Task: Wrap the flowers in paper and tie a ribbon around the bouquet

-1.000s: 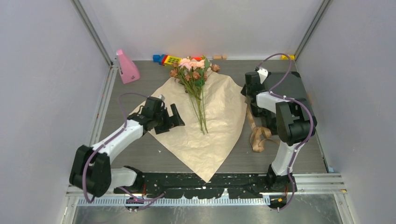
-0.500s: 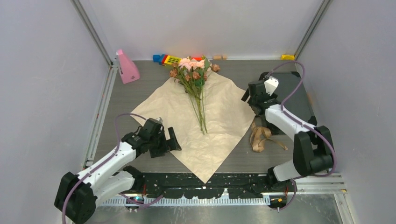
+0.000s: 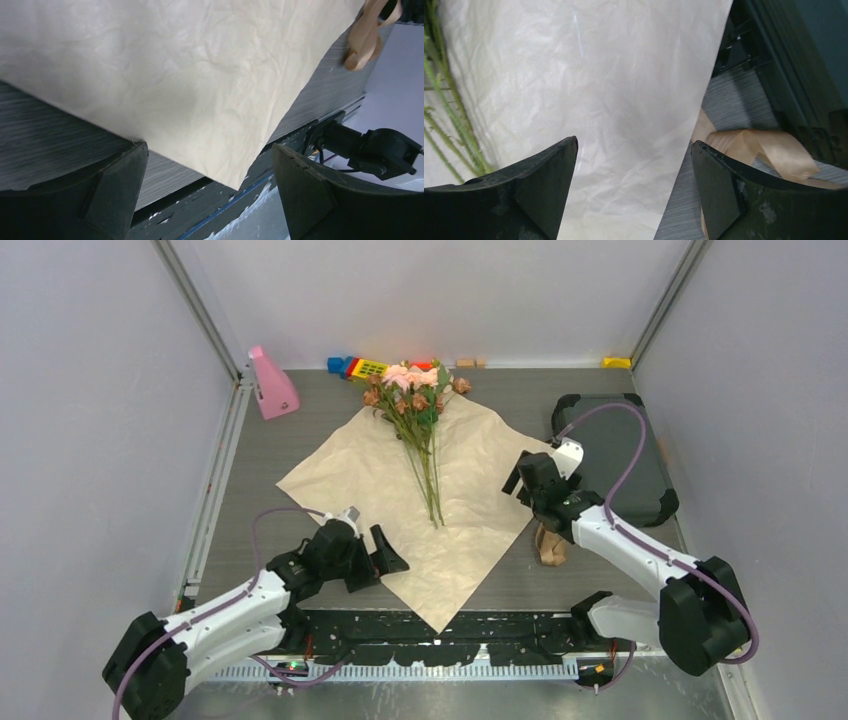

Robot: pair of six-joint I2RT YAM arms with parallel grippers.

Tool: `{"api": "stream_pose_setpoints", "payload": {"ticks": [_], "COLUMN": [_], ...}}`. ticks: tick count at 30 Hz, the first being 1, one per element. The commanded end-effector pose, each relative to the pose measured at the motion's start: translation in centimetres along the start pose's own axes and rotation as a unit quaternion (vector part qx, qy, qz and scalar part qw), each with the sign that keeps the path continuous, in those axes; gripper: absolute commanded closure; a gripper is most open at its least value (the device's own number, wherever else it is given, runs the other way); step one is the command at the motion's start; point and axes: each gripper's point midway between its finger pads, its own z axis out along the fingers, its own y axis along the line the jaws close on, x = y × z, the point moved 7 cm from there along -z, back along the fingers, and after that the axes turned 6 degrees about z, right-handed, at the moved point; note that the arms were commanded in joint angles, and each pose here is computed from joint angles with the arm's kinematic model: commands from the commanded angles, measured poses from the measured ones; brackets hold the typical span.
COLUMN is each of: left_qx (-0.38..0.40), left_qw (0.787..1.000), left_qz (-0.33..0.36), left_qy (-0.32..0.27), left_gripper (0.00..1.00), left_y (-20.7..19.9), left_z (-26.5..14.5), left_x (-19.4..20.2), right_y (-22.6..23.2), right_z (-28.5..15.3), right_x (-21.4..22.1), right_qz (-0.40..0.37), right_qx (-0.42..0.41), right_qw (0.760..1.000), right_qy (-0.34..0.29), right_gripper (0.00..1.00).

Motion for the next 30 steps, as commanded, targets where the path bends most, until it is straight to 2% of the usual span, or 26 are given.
{"api": "stream_pose_setpoints", "payload": {"ticks": [1, 8, 11, 16, 19, 21, 24, 26, 30], "left_qx": [0.013, 0.064, 0.073, 0.060, 0.057, 0.068, 0.075, 0.077, 0.071], "left_qw": [1.000, 0.997, 0.996, 0.995, 0.994, 0.992, 0.991, 0.990, 0.990], "left_qz": [-0.003, 0.022, 0.028, 0.041, 0.045, 0.048, 0.056, 0.065, 0.072], "left_qy": [-0.022, -0.039, -0.052, -0.073, -0.085, -0.092, -0.098, -0.100, -0.095], "left_gripper": [0.02, 0.02, 0.02, 0.02, 0.02, 0.02, 0.02, 0.02, 0.02], "left_y": [-0.2, -2.7, -3.4, -4.0, -4.3, -4.7, -5.8, -6.3, -6.9], "left_z": [1.7, 3.0, 3.0, 2.5, 2.2, 2.3, 2.3, 2.6, 3.3], "left_x": [-0.3, -1.8, -2.4, -3.3, -3.8, -4.0, -4.8, -5.2, -5.7], "right_y": [2.4, 3.6, 4.5, 5.6, 4.8, 4.3, 3.3, 2.5, 0.6], "right_z": [-1.6, -3.4, -4.8, -8.9, -10.7, -11.5, -12.3, -13.4, -14.8], "right_x": [-0.7, 0.4, 1.7, 5.4, 7.9, 9.1, 10.6, 11.7, 12.4], "right_qz": [0.051, 0.036, -0.016, -0.125, -0.197, -0.220, -0.194, -0.187, -0.165], "right_qx": [-0.081, -0.184, -0.245, -0.348, -0.350, -0.337, -0.296, -0.302, -0.298], "right_qw": [0.995, 0.982, 0.969, 0.928, 0.913, 0.910, 0.920, 0.905, 0.892], "right_qy": [-0.012, 0.007, 0.008, 0.040, 0.071, 0.097, 0.167, 0.232, 0.296], "right_gripper": [0.11, 0.12, 0.13, 0.14, 0.15, 0.15, 0.15, 0.15, 0.14]}}
